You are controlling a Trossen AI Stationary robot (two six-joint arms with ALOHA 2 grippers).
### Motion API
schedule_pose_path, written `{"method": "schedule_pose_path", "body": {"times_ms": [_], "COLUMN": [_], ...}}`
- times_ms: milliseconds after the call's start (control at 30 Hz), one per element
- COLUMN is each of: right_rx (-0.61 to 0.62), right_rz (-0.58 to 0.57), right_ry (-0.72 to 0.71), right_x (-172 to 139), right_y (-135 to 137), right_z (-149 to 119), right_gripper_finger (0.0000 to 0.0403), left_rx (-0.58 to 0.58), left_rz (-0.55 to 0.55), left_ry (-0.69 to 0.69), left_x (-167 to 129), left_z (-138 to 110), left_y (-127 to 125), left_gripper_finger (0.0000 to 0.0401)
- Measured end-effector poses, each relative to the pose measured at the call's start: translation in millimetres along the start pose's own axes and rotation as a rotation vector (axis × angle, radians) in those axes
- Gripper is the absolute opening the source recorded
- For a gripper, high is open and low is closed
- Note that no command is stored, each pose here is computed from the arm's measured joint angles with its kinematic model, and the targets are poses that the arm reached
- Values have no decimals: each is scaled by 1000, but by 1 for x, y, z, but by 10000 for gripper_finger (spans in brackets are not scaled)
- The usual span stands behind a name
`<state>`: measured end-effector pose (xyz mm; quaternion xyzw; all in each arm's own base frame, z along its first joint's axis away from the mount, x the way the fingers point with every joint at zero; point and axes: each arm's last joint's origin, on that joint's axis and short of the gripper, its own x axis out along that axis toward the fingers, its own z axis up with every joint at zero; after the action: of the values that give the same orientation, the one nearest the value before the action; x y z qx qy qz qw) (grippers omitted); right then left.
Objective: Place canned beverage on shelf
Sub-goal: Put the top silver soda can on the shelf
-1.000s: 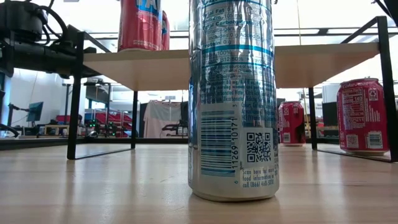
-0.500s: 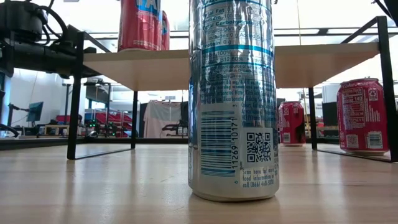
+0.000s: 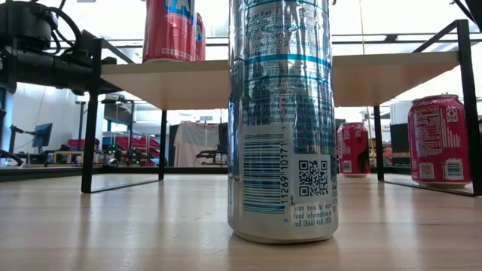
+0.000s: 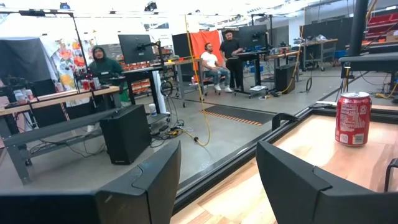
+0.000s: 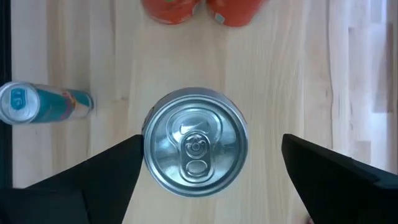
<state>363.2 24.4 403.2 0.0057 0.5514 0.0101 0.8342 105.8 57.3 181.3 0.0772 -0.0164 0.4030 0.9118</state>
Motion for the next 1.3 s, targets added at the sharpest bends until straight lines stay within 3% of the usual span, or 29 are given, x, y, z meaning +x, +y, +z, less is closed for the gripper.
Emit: {"method": "schedule_pose_path", "body": {"times_ms": [333,633,767,1300], "right_rx": [16,-23,-52,-704], "right_rz": [10,57,83,167], "right_ry": [31,46,43,-7], "right_x": [12,17,17,16], "right_y": [1,2,3,12], "right_z": [3,5,5,4], "right_gripper_finger": [361,273,271,269], "left_rx": [0,0,0,0], "left_rz": [0,0,0,0], "left_ry": [0,0,0,0], "left_x": [0,0,0,0], "left_z": [0,0,0,0], "left_y": [0,0,0,0], "left_gripper_finger": [195,195,195,195]}}
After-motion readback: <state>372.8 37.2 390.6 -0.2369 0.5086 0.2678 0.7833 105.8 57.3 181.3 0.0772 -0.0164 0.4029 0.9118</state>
